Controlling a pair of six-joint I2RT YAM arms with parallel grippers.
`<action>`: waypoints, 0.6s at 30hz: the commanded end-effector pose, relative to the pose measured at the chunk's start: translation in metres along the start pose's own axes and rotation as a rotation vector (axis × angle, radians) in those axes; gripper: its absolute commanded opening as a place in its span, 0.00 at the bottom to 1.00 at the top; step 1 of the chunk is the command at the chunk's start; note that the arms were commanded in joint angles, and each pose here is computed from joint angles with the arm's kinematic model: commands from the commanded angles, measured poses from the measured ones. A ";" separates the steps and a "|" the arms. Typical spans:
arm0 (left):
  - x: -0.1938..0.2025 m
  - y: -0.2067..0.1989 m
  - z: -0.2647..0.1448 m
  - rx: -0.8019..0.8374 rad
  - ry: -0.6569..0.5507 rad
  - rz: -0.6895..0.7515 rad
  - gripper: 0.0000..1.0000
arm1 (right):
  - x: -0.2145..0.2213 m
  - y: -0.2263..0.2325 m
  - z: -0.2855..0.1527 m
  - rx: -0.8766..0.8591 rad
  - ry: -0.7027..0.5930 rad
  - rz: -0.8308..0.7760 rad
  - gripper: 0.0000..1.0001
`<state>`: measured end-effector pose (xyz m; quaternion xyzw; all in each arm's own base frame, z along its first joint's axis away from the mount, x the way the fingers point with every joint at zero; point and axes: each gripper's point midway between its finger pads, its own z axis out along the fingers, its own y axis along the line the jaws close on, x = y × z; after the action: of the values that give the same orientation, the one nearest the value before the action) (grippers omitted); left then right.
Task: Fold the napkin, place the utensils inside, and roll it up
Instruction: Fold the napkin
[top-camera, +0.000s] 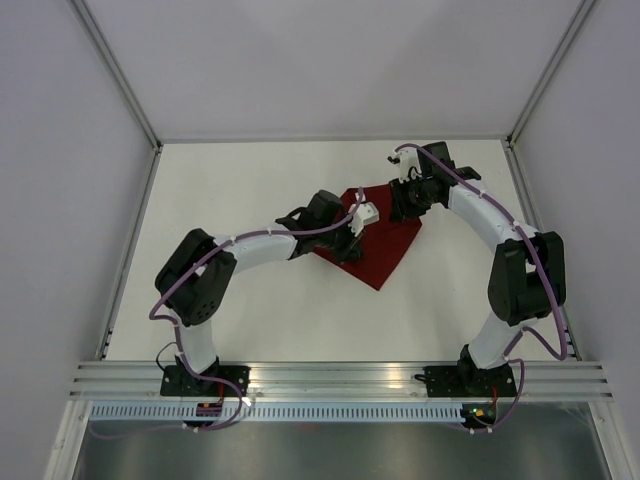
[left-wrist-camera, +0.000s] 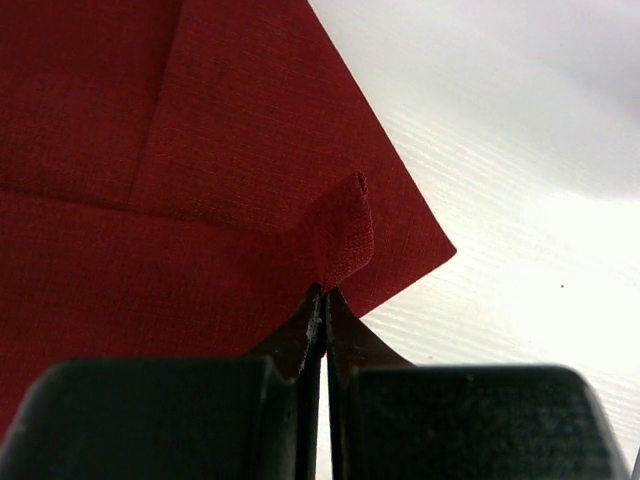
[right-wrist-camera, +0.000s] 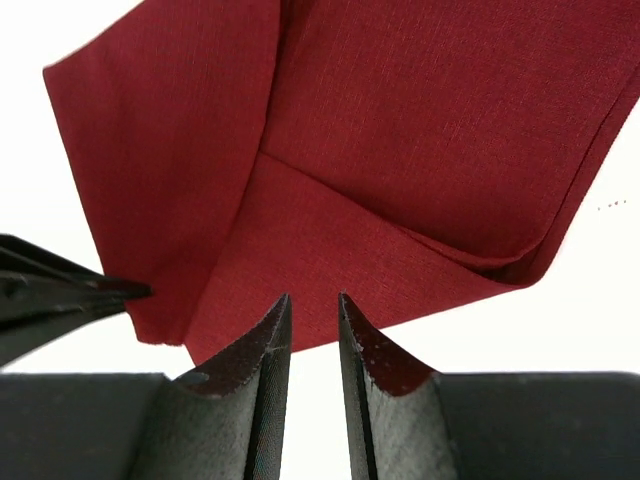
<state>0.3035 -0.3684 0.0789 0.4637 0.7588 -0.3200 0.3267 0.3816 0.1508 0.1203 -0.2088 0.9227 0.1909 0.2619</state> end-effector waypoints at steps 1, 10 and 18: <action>-0.008 -0.002 0.013 -0.026 -0.011 0.095 0.02 | -0.012 -0.003 -0.004 0.022 -0.023 -0.008 0.31; 0.006 -0.027 0.042 -0.030 0.053 0.170 0.02 | 0.003 -0.020 0.007 0.101 0.043 0.009 0.31; 0.007 -0.032 0.054 -0.066 0.071 0.180 0.16 | 0.010 -0.026 0.015 0.114 0.079 0.016 0.30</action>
<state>0.2686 -0.4042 0.0345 0.5247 0.7505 -0.2593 0.3068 0.3842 0.1371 0.0894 -0.1974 0.9412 0.1508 0.2288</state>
